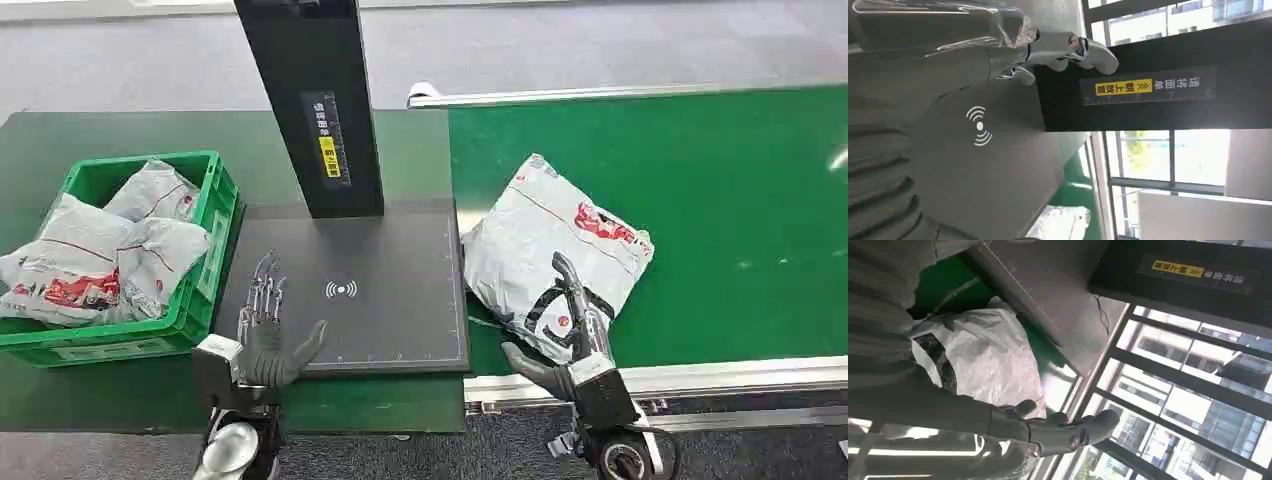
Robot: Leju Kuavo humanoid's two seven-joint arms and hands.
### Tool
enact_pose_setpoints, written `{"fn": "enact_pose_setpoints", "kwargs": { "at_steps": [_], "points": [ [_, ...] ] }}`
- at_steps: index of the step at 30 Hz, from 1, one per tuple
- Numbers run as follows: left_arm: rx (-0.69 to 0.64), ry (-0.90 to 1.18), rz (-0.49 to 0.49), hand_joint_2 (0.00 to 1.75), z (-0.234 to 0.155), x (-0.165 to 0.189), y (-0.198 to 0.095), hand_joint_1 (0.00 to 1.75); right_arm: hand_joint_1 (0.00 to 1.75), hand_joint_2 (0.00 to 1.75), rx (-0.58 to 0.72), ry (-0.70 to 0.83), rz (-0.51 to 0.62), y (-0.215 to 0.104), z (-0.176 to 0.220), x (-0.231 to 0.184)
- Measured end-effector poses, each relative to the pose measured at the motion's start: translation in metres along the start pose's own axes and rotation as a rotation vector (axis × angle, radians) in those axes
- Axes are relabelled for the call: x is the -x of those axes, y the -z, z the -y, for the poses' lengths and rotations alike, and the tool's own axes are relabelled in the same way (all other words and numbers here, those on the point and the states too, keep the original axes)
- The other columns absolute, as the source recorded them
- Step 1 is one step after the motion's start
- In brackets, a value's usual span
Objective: Moved the parcel from conveyor to table for the left to box.
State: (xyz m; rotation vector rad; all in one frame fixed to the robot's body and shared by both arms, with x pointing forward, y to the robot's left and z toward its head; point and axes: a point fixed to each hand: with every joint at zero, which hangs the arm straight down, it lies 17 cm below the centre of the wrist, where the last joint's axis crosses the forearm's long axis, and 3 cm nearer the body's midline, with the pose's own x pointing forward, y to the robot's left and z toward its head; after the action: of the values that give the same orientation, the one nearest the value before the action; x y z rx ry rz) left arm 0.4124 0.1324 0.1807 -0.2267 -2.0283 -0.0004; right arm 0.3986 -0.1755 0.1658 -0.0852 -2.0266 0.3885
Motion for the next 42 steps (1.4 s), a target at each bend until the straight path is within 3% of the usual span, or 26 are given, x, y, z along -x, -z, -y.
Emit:
{"fn": "enact_pose_setpoints", "kwargs": {
  "at_steps": [42],
  "points": [
    [-0.01, 0.011, -0.004, 1.75, -0.004, 0.003, 0.0, 0.0, 0.0, 1.75, -0.016, -0.059, -0.057, 0.008, -0.003, 0.023]
  ]
}}
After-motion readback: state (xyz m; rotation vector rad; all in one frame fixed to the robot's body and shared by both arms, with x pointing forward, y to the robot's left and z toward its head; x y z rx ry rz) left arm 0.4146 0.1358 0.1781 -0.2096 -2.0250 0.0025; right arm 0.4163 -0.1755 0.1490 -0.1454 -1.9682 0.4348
